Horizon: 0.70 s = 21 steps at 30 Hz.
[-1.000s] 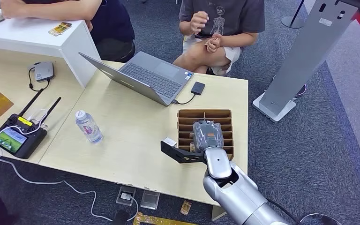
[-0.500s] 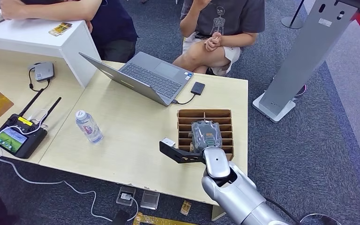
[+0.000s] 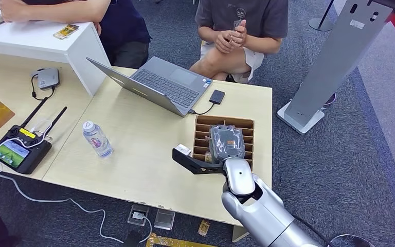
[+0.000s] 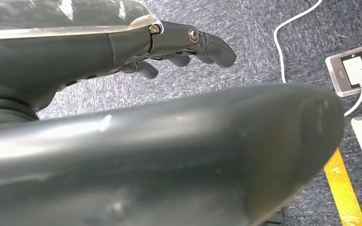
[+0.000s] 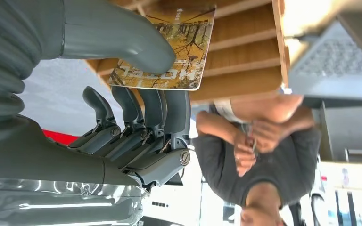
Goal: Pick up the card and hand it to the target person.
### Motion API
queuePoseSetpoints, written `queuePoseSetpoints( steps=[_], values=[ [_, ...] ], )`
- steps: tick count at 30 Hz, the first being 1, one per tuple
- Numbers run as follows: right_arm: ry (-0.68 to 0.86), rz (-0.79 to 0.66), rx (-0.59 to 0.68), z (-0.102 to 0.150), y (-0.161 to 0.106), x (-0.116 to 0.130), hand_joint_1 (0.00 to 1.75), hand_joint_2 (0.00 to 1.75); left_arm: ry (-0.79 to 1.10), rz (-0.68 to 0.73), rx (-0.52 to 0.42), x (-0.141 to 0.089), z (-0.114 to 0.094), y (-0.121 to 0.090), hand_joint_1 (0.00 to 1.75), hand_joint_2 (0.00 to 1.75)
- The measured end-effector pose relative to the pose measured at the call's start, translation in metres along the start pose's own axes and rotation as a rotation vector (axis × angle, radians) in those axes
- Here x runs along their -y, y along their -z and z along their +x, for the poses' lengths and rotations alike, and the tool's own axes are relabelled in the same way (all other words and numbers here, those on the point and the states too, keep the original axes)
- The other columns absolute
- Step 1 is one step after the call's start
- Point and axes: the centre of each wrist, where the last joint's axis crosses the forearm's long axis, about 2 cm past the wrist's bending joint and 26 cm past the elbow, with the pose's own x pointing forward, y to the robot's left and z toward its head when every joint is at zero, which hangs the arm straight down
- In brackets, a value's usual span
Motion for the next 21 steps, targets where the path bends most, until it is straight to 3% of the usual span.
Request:
queuePoseSetpoints(
  steps=[11, 18, 21],
  values=[
    [0.058, -0.169, 0.053, 0.004, -0.005, 0.044, 1.35, 1.75, -0.006, -0.023, -0.007, 0.000, -0.001, 0.000, 0.00, 0.00],
    [0.065, -0.271, 0.048, -0.005, -0.006, 0.069, 1.40, 1.75, -0.003, -0.031, -0.005, 0.000, -0.001, 0.000, 0.00, 0.00],
    [0.067, -0.297, 0.053, -0.011, -0.002, 0.077, 1.32, 1.75, 0.002, -0.031, 0.000, 0.000, -0.001, 0.000, 0.00, 0.00]
  ],
)
